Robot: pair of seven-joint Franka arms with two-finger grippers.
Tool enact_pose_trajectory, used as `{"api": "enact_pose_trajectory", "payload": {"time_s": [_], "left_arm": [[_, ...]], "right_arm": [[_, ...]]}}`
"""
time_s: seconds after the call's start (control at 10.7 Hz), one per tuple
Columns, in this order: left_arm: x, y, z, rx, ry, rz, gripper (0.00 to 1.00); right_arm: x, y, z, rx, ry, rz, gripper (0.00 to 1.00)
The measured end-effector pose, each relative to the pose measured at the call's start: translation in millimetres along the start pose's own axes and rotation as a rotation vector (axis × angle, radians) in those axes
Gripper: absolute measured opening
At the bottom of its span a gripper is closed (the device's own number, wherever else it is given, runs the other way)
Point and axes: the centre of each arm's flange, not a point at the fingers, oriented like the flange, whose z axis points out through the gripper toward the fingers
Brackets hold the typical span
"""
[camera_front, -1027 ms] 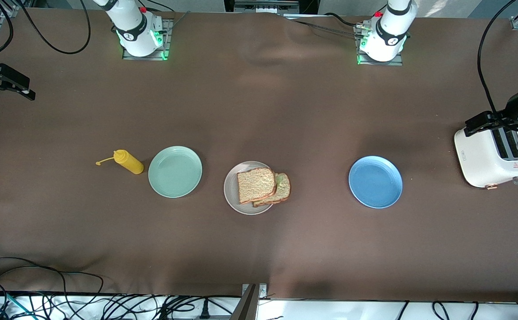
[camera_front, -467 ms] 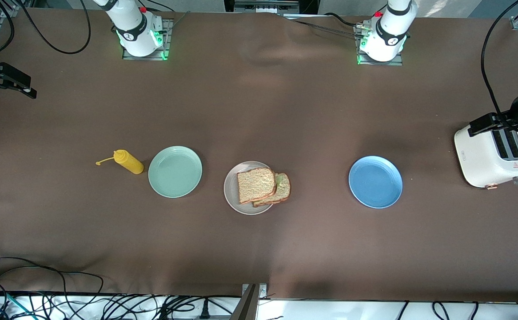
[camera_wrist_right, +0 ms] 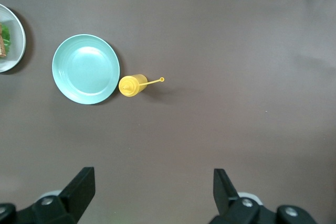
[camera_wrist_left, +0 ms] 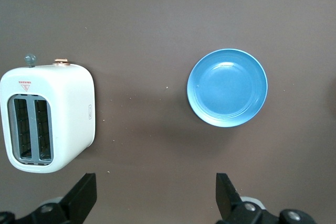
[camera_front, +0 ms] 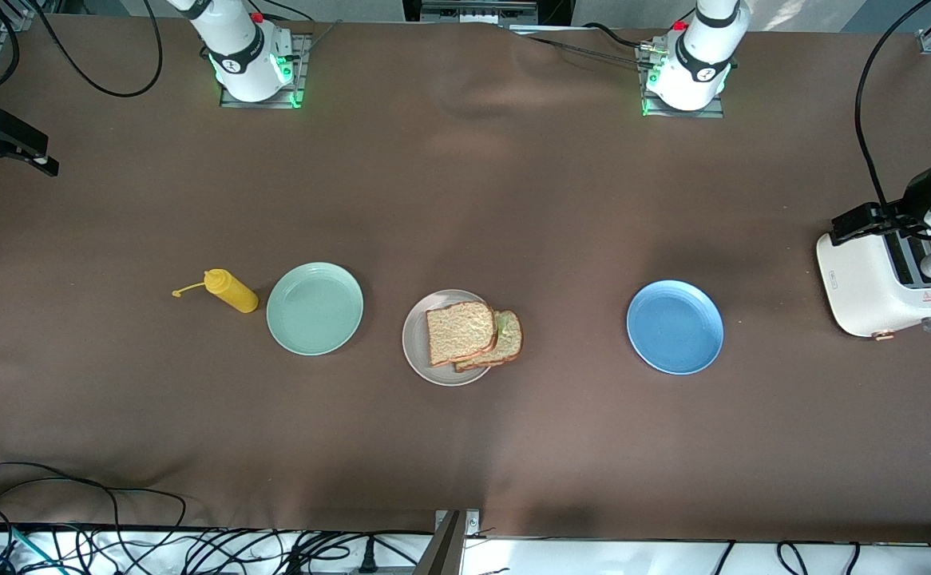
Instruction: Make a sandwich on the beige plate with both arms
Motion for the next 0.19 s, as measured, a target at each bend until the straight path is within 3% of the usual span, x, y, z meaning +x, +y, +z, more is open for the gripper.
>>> {"api": "enact_pose_trajectory", "payload": {"time_s": [0.19], "left_arm": [[3.0,0.4,6.1,0.001,-0.011,0.000,1.00]], "right_arm": [[-0.1,0.7,-0.9,0.000,0.002,0.001,1.00]]}}
